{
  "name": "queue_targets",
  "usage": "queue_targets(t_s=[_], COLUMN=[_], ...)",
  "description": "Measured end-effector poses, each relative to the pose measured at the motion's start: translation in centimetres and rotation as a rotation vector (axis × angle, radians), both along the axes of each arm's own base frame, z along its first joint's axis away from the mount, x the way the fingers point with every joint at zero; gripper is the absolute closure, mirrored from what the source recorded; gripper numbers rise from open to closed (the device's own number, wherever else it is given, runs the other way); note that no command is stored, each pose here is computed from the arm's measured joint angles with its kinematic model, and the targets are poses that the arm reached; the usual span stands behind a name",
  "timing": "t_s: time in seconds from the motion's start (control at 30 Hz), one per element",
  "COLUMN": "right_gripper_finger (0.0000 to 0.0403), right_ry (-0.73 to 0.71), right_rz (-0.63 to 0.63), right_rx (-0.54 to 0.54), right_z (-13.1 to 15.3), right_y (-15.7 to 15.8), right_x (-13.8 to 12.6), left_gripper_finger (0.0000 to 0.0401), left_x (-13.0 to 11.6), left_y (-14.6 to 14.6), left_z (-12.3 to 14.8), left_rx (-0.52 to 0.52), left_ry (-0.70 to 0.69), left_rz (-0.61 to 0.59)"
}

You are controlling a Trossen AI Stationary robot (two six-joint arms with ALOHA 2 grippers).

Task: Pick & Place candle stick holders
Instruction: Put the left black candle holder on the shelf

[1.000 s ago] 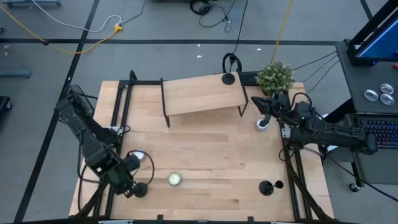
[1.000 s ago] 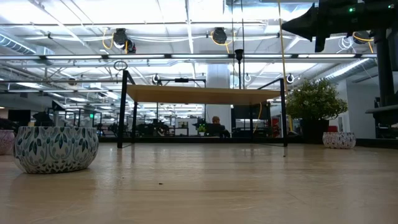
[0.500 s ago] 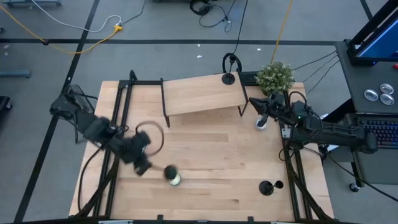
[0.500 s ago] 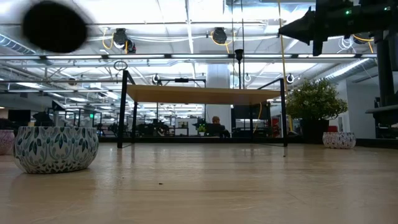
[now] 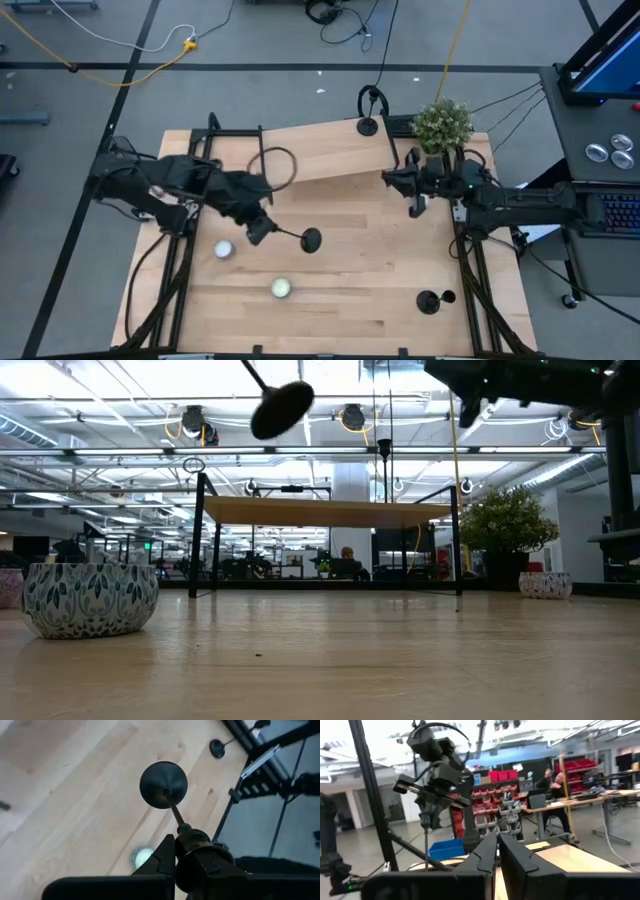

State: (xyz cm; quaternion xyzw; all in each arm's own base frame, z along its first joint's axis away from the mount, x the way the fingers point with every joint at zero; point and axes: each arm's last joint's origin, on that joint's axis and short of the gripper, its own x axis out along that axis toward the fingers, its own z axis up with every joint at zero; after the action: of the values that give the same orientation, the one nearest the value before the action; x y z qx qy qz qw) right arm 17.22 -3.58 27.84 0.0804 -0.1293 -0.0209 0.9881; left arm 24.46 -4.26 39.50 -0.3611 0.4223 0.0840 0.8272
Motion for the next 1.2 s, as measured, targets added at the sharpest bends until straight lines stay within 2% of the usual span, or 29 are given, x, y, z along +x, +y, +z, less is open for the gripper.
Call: queue_targets(t_s=[0.13,0.37,0.67,0.97,1.2], right_gripper_finger=[0.0376,0.0359,0.0326,0.0264,0.0220], right_ry=[0.083,0.315,0.473,0.636,0.671], right_rz=[0.040,0.103,0.138,0.082,0.069], right_rx=[-0.053,-0.095,-0.126,-0.124,-0.111], right_z=[1.5,3.6,4.9,5.0,4.7], right_y=[0.6,1.3,1.8,1.8,1.9], right_x=[2.3,6.6,10.3,12.2,12.0], left_gripper_finger=[0.0384,0.0384,0.0384,0.0384,0.0384], left_x=[2.3,5.2,8.3,11.0,11.8], left_y=[1.1,2.5,3.8,5.0,5.9], left_z=[-1.0,-2.2,-0.4,-0.3,-0.6], left_rx=[0.033,0.110,0.285,0.360,0.373], left_ry=[-0.015,-0.066,-0.103,0.026,0.050], left_rz=[-0.053,-0.121,-0.184,-0.220,-0.216])
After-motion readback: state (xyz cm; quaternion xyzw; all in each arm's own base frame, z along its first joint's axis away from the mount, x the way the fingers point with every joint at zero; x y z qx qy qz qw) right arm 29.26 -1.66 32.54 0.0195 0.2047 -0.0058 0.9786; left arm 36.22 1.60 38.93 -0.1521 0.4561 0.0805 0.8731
